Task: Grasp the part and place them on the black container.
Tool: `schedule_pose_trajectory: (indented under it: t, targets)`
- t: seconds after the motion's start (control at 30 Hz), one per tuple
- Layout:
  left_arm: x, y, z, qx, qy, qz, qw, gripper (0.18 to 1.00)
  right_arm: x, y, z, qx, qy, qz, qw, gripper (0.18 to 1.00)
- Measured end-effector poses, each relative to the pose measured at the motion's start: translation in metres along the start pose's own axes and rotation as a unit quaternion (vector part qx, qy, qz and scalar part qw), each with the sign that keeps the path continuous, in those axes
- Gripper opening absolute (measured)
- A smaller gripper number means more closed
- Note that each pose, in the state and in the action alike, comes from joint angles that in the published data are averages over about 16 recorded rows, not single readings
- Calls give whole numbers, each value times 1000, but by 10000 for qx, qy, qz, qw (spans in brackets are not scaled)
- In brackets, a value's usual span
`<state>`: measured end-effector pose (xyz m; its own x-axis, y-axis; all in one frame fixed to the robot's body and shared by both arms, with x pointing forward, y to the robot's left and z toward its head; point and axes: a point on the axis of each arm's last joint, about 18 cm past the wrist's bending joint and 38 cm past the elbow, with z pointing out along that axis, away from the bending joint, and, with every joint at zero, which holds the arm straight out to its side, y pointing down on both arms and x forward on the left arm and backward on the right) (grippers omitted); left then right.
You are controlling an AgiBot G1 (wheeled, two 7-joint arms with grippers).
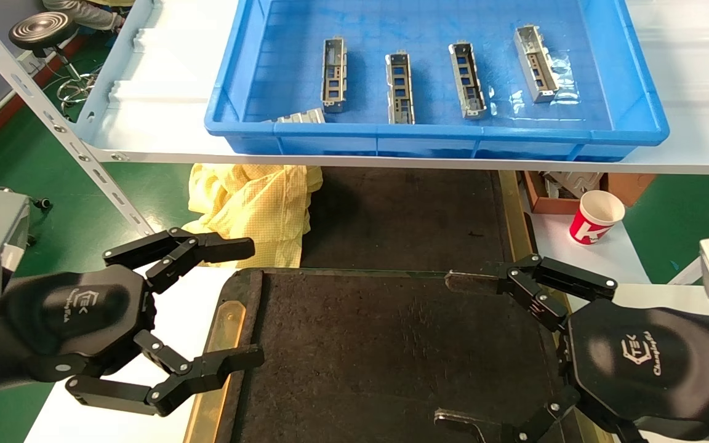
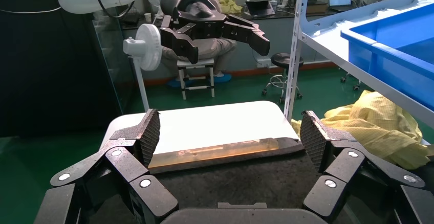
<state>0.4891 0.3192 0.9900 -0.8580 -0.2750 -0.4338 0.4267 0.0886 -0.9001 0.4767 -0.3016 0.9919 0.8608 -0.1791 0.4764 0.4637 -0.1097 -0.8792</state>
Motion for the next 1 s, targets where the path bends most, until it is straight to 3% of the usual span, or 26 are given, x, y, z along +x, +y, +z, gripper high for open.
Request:
schedule_pose_trajectory:
  t: [1.0]
  targets:
    - [0,0,0,0,0,0,10000,1001,0,0,0,0,0,0,10000,1001]
